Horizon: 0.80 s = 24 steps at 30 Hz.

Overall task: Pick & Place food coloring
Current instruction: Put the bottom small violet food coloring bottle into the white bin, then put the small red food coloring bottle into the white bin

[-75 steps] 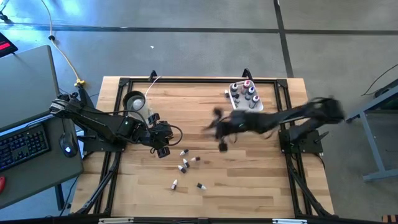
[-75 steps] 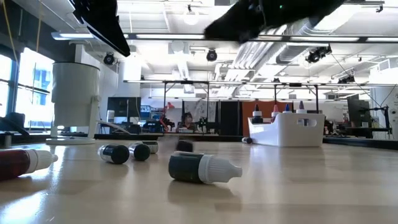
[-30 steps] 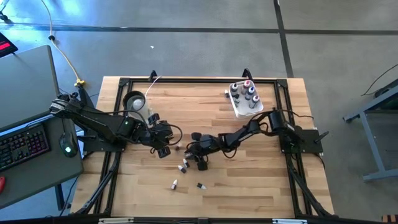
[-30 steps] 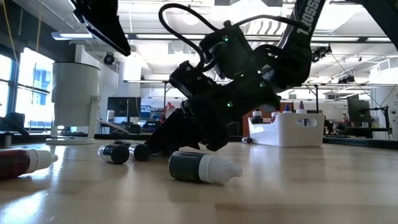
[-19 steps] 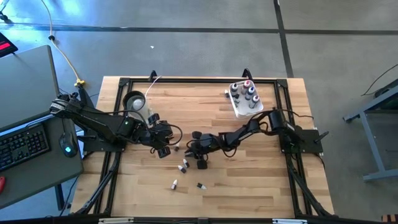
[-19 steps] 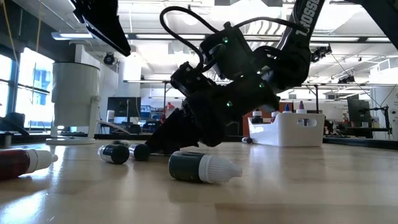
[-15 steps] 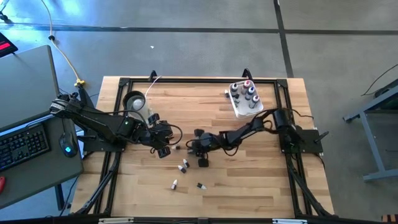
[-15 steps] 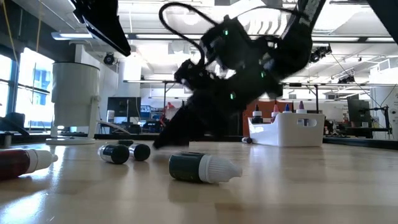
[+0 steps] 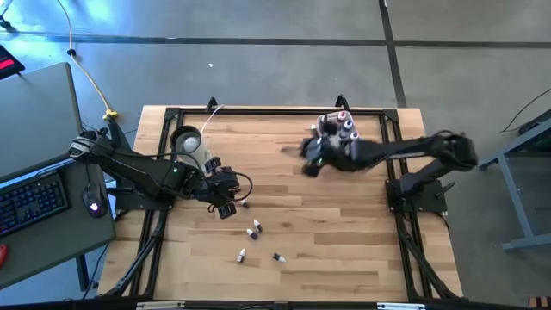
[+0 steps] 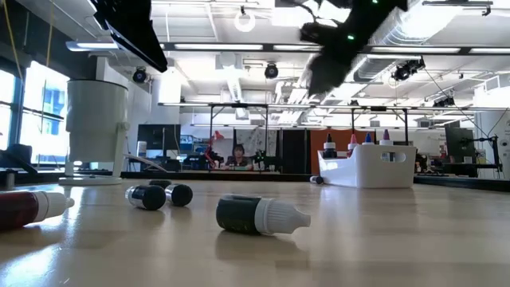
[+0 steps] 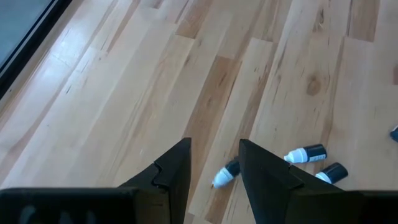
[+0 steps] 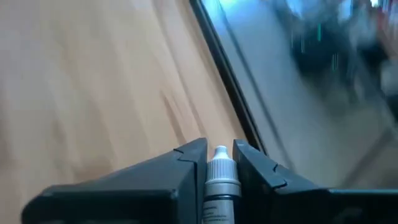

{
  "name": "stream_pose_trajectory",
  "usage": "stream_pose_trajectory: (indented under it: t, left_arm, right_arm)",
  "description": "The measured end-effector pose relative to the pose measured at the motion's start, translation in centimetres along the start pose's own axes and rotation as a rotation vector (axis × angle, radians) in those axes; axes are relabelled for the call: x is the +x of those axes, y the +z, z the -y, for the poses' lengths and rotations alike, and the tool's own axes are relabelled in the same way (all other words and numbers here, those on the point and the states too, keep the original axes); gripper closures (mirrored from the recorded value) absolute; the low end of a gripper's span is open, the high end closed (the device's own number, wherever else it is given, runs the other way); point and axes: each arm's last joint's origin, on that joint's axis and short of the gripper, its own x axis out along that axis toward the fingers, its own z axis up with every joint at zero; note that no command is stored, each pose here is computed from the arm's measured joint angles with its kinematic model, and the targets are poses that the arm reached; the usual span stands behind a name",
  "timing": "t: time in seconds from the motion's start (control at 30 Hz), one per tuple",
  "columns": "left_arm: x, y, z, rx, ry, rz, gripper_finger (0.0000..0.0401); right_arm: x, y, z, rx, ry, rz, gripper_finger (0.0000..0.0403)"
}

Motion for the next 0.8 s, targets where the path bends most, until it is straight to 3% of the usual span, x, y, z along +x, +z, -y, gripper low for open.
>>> stream_pose_trajectory:
  t: [0.13,0.27,0.47,0.63,0.8]
  left_arm:
    - [0.0,0.0,0.0,-0.001,0.000,0.000,0.0271]
    - [0.0,0.0,0.0,-0.001,-0.001,0.000,0.0271]
    - [0.0,0.0,0.0,-0.003,-0.003,-0.001,0.0271]
    - [0.0,0.0,0.0,-0.003,-0.003,-0.001,0.0271]
    - [0.0,0.0,0.0,-0.003,-0.002,0.000,0.0271]
  right_arm:
    - [-0.1,-3.0,4.7,0.162,0.003,-0.237,0.0324]
    - [2.2,-6.6,6.3,0.229,-0.004,-0.390,0.0342]
    - [5.9,-11.0,6.1,0.316,0.133,-0.337,0.0356]
    - [6.5,-12.5,5.8,0.312,0.156,-0.323,0.0328]
    - [6.5,-12.3,5.9,0.307,0.155,-0.307,0.0317]
